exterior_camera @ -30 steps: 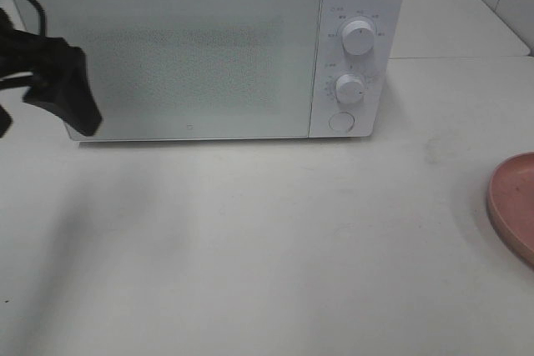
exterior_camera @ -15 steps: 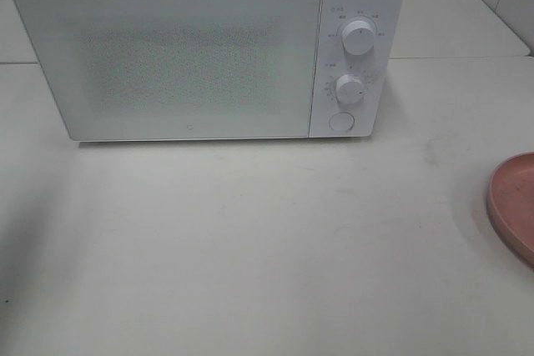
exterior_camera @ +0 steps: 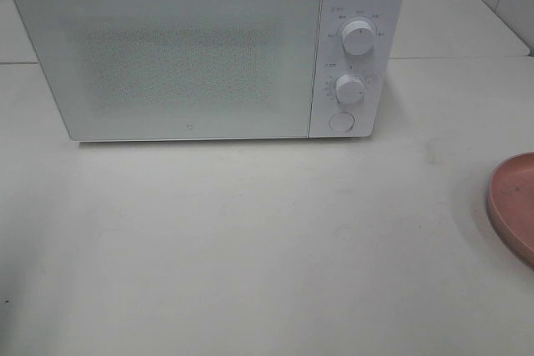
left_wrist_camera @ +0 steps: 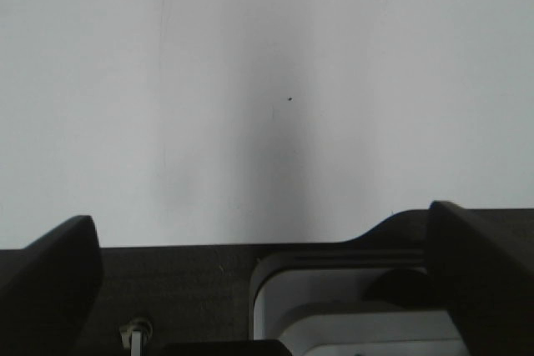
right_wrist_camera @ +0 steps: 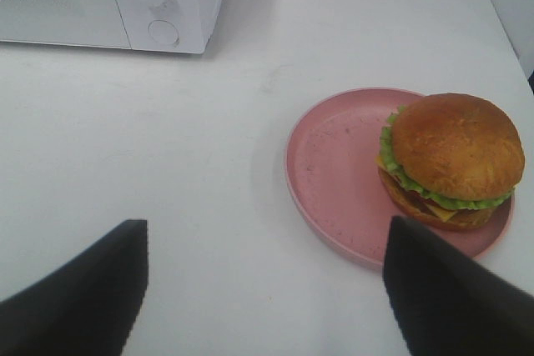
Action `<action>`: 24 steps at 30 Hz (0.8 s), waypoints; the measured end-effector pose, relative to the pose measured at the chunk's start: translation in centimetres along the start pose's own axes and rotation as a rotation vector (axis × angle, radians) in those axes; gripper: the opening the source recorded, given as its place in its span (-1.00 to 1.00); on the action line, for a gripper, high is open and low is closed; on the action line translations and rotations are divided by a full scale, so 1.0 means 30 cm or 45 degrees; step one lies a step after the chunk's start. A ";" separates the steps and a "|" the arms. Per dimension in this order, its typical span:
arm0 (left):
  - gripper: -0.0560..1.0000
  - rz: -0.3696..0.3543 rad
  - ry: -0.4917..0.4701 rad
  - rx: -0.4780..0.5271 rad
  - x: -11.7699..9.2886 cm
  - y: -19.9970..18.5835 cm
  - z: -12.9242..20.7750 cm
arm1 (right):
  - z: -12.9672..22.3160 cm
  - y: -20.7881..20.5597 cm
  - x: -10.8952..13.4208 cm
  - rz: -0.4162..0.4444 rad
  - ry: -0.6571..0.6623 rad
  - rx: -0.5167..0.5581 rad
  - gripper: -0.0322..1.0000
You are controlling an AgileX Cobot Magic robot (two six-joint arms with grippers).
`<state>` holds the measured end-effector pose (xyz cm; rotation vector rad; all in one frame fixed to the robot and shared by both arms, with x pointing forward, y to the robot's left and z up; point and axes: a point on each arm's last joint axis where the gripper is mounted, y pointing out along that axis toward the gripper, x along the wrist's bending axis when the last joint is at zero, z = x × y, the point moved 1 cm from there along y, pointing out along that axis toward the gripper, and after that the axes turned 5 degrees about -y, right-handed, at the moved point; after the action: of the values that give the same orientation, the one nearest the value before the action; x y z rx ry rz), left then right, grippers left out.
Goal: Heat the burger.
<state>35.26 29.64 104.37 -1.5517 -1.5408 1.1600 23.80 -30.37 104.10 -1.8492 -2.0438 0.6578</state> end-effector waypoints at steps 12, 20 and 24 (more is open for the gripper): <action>0.98 0.018 0.083 -0.438 0.010 -0.062 0.183 | 0.000 0.000 0.000 0.000 0.000 0.000 0.53; 0.98 0.038 0.123 -0.761 0.008 -0.139 0.283 | 0.000 0.000 0.000 0.000 0.000 0.000 0.53; 0.98 0.043 0.132 -0.839 0.009 -0.154 0.310 | 0.000 0.000 0.000 0.000 0.000 0.000 0.53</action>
<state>24.89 29.09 104.87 -2.0156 -1.9435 0.5879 23.80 -30.37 104.10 -1.8492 -2.0438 0.6578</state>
